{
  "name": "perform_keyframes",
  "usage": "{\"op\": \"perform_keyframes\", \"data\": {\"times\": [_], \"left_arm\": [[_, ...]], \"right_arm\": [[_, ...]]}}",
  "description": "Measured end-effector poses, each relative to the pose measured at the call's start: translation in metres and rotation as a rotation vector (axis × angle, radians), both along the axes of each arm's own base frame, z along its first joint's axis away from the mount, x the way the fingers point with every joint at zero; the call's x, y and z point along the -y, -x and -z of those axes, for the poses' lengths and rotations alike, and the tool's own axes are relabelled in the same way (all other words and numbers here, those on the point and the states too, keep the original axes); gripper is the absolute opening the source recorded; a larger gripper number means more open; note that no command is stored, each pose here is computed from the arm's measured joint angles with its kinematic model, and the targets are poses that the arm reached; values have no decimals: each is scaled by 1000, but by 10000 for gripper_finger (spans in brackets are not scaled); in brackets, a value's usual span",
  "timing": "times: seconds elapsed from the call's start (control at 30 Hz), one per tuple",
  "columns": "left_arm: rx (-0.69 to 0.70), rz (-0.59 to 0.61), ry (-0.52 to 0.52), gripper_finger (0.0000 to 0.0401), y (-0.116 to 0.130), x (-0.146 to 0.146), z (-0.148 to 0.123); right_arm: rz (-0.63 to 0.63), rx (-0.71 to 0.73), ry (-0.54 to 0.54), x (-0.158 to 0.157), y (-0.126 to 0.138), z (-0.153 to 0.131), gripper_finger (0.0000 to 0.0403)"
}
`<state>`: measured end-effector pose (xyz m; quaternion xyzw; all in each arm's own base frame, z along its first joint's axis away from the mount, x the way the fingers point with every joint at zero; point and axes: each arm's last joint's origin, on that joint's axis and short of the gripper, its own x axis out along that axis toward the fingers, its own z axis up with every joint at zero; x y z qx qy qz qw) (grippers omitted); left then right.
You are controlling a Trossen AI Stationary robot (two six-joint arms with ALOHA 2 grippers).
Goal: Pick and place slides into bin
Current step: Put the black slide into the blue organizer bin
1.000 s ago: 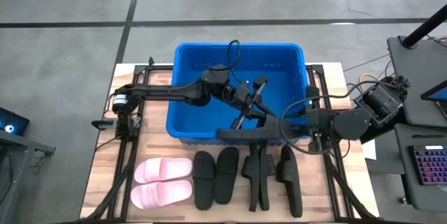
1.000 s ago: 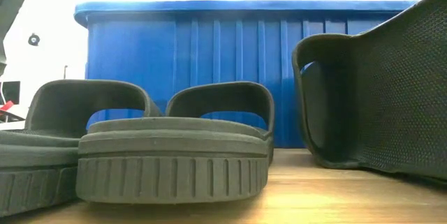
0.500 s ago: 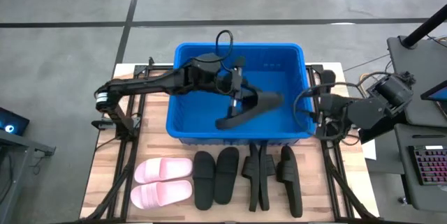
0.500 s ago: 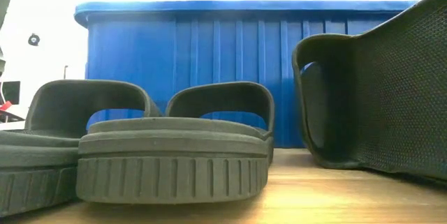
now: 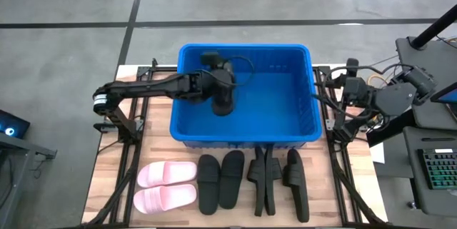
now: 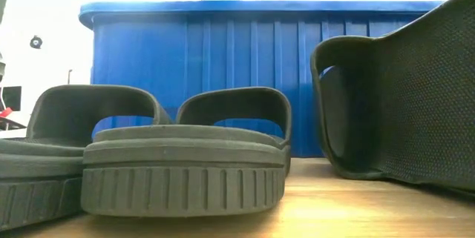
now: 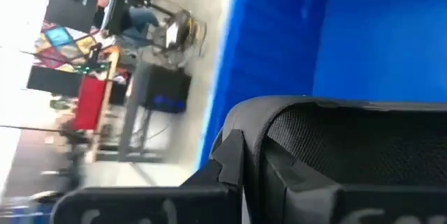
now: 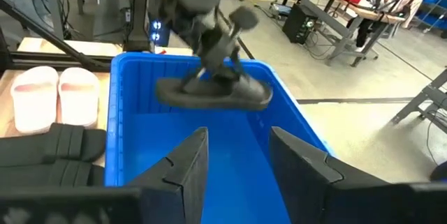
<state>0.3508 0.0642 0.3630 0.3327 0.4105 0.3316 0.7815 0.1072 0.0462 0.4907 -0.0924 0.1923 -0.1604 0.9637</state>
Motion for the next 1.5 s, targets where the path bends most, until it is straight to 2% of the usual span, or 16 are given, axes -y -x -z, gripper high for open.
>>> {"op": "perform_keyframes", "data": {"times": [0.2,0.43,0.57,0.83,1.0,1.2,1.5], "left_arm": [[-163,-54,-34,0,5,-9,65],[-236,-9,-86,0,12,-29,114],[-289,54,-69,0,19,-46,128],[-303,15,-36,0,34,-79,137],[-345,70,-16,0,37,-92,143],[-465,165,-16,0,33,-100,161],[-544,154,1,0,32,-102,178]], "right_arm": [[-2,-1,-1,1,2,0,133],[-5,-8,9,1,1,0,127],[2,-1,-8,1,2,0,130],[3,-2,-17,0,0,1,136],[4,-3,-19,-1,-1,1,130],[4,-3,-19,-1,-1,1,123],[4,-3,-19,-1,-1,1,129]]}}
